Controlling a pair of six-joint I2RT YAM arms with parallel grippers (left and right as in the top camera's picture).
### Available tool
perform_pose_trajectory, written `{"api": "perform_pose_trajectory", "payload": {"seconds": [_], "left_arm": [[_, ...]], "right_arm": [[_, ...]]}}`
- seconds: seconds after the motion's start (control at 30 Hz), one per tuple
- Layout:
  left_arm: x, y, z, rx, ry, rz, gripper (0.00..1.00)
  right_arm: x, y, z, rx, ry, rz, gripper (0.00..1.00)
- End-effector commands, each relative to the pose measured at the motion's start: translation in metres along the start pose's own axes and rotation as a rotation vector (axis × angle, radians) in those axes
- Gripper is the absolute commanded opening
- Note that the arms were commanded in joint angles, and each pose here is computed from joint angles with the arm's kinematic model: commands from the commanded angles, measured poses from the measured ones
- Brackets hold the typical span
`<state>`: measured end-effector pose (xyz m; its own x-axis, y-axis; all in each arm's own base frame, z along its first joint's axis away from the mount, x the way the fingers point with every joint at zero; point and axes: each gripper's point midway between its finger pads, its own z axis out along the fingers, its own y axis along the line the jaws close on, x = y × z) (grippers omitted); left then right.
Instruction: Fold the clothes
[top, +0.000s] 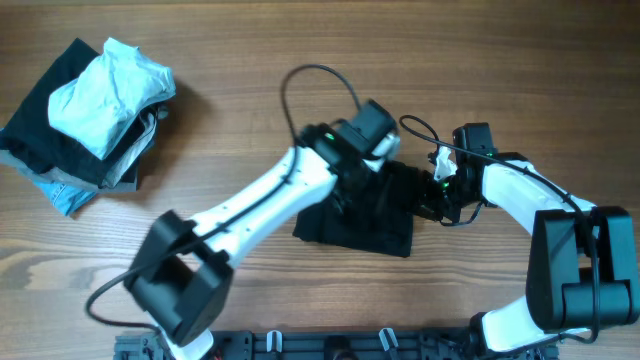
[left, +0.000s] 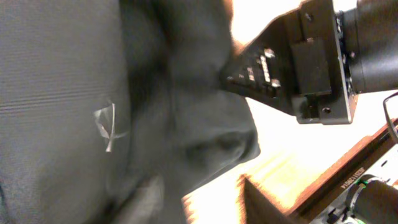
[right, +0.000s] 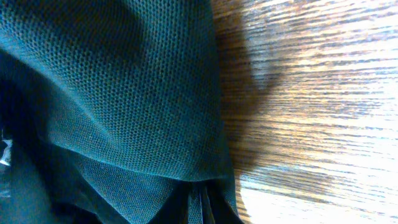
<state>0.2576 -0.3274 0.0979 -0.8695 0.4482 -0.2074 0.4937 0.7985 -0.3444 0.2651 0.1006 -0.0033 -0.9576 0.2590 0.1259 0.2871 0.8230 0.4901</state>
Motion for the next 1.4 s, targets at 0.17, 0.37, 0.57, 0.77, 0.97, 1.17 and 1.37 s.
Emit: {"api": "perform_pose_trajectory", "payload": {"seconds": [0.17,0.37,0.57,0.77,0.97,1.17,1.37], "left_arm": [[0.003,0.005,-0.014,-0.033,0.054,-0.048,0.79],[-0.032,0.039,-0.116,-0.049,-0.140,-0.129,0.85],[-0.018,0.093,-0.127,-0.115,-0.086,-0.220,0.39],[-0.018,0.104,-0.128,-0.124,-0.082,-0.235,0.50],[-0.019,0.104,-0.128,-0.123,-0.086,-0.234,0.54],[-0.020,0.104,-0.128,-0.123,-0.090,-0.233,0.55],[-0.020,0.105,-0.127,-0.123,-0.086,-0.234,0.59]], "right_arm": [[0.000,-0.012,-0.010,0.071,-0.005,-0.022,0.19],[0.000,0.043,-0.052,-0.110,-0.090,-0.204,0.58],[0.000,0.048,-0.020,-0.112,-0.056,-0.217,0.32],[0.002,0.059,0.016,-0.151,0.008,-0.248,0.42],[0.001,0.104,0.011,-0.393,0.004,-0.389,0.21],[0.008,0.153,-0.047,-0.559,-0.072,-0.500,0.04],[-0.004,0.144,-0.115,-0.348,-0.384,-0.400,0.04]]}}
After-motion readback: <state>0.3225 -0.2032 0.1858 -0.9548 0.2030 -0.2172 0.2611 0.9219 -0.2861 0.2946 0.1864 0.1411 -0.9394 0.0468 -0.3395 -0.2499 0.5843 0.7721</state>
